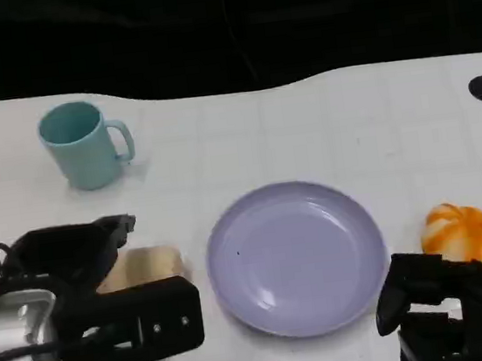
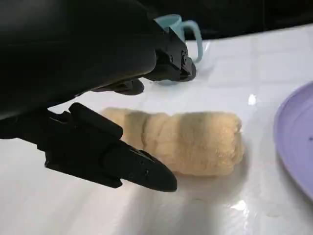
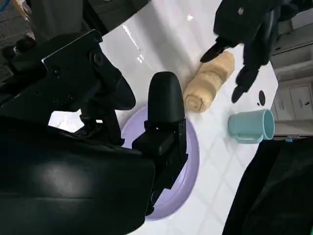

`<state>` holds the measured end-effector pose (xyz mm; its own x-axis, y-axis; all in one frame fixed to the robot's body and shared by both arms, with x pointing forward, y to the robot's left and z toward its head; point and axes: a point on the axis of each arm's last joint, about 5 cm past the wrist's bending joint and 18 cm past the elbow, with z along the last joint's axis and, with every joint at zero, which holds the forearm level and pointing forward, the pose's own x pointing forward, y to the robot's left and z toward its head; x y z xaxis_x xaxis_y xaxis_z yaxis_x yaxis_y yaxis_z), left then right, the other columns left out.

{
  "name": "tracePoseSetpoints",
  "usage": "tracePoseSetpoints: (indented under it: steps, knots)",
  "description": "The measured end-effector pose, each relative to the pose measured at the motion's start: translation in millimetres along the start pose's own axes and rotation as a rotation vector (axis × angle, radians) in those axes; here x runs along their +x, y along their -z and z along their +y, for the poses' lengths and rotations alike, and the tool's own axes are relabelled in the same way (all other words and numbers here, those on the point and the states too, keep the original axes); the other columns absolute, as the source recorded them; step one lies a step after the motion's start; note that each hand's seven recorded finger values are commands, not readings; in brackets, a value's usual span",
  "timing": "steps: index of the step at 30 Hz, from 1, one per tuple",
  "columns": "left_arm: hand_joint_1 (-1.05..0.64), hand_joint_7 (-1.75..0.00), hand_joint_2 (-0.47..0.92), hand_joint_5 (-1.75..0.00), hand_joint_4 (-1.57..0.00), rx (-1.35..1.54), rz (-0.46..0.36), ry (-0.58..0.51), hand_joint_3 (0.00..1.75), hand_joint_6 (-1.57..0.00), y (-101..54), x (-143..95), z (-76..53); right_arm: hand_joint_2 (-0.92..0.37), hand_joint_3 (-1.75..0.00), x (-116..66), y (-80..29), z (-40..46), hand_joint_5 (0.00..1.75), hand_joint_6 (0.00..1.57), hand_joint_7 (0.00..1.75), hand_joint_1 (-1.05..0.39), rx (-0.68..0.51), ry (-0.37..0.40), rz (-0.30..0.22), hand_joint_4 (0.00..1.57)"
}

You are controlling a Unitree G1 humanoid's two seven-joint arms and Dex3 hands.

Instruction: Grasp the towel on the left side of the plate with the left hand and place it into the plate.

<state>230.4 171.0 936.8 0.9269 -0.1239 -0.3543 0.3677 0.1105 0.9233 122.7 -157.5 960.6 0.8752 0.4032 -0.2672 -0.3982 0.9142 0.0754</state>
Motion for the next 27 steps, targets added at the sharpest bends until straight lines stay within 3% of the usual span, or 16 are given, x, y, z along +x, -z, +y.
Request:
tracePoseSetpoints:
  steps: [9, 11, 12, 13, 15, 16, 17, 19, 21, 23, 24, 25, 27]
  knots:
    - [-0.45, -0.02, 0.92, -0.09, -0.44, 0.06, 0.046, 0.105, 0.1, -0.35, 8.0, 34, -21.6, -0.53, -1.28, -2.8, -0.9, 1.2, 1.75, 0.62, 1.59, -0.04, -0.002, 0.0, -0.005, 0.72]
    - [-0.38, -0.06, 0.92, -0.2, -0.65, 0.061, 0.048, 0.126, 0.14, -0.46, 10.5, 39, -26.6, -0.53, -1.28, -3.2, -1.0, 1.3, 1.75, 0.62, 1.59, -0.04, -0.003, 0.0, -0.006, 0.72]
    - [-0.35, -0.05, 0.92, -0.37, -0.71, 0.052, 0.043, 0.127, 0.17, -0.56, 11.8, 40, -29.7, -0.54, -1.27, -3.3, -1.1, 1.4, 1.75, 0.62, 1.59, -0.04, -0.003, 0.0, -0.006, 0.72]
    - [-0.32, -0.05, 0.92, -0.65, -0.74, 0.044, 0.034, 0.118, 0.23, -0.73, 13.1, 41, -32.5, -0.54, -1.27, -3.4, -1.1, 1.4, 1.75, 0.63, 1.59, -0.04, -0.004, 0.0, -0.005, 0.72]
    - [-0.31, -0.09, 0.92, -0.85, -0.8, 0.029, 0.013, 0.081, 0.31, -0.95, 15.8, 42, -37.2, -0.54, -1.27, -3.5, -1.2, 1.5, 1.75, 0.63, 1.59, -0.04, -0.004, 0.0, -0.004, 0.73]
    - [-0.32, -0.16, 0.92, -0.99, -0.8, 0.02, 0.001, 0.053, 0.3, -1.08, 17.0, 43, -39.0, -0.54, -1.27, -3.5, -1.3, 1.5, 1.75, 0.63, 1.59, -0.04, -0.004, 0.0, -0.004, 0.73]
    - [-0.32, -0.47, 0.92, -1.27, -0.74, 0.015, -0.01, 0.028, 0.3, -1.01, 17.8, 43, -40.5, -0.54, -1.27, -3.5, -1.4, 1.5, 1.75, 0.63, 1.59, -0.04, -0.004, 0.001, -0.003, 0.73]
    - [-0.32, -1.13, 0.92, -1.64, -0.69, 0.009, -0.027, -0.029, 0.31, -0.75, 19.2, 41, -45.5, -0.54, -1.27, -3.4, -1.4, 1.6, 1.75, 0.63, 1.59, -0.04, -0.004, 0.0, 0.001, 0.72]
    - [-0.32, -1.31, 0.92, -1.72, -0.71, -0.017, -0.034, -0.078, 0.33, -0.65, 20.7, 38, -52.1, -0.54, -1.27, -3.3, -1.4, 1.5, 1.75, 0.63, 1.58, -0.04, -0.004, -0.001, 0.006, 0.72]
    - [-0.31, -1.32, 0.92, -1.74, -0.76, -0.051, -0.036, -0.105, 0.3, -0.64, 20.7, 35, -55.9, -0.54, -1.27, -3.2, -1.6, 1.4, 1.75, 0.63, 1.58, -0.04, -0.005, 0.0, 0.005, 0.72]
    - [-0.29, -1.39, 0.92, -1.74, -0.78, -0.062, -0.039, -0.117, 0.29, -0.61, 19.9, 33, -56.6, -0.54, -1.27, -3.3, -1.7, 1.2, 1.75, 0.63, 1.58, -0.03, -0.006, 0.0, 0.005, 0.72]
    - [-0.28, -1.58, 0.92, -1.75, -0.8, -0.075, -0.042, -0.128, 0.26, -0.55, 19.2, 32, -56.8, -0.53, -1.27, -3.2, -1.8, 1.1, 1.75, 0.63, 1.58, -0.03, -0.006, 0.0, 0.004, 0.72]
    - [-0.26, -1.7, 0.92, -1.75, -0.81, -0.112, -0.056, -0.177, 0.24, -0.51, 17.1, 28, -54.0, -0.54, -1.27, -3.3, -2.0, 0.6, 1.75, 0.63, 1.58, -0.03, -0.006, 0.002, 0.004, 0.72]
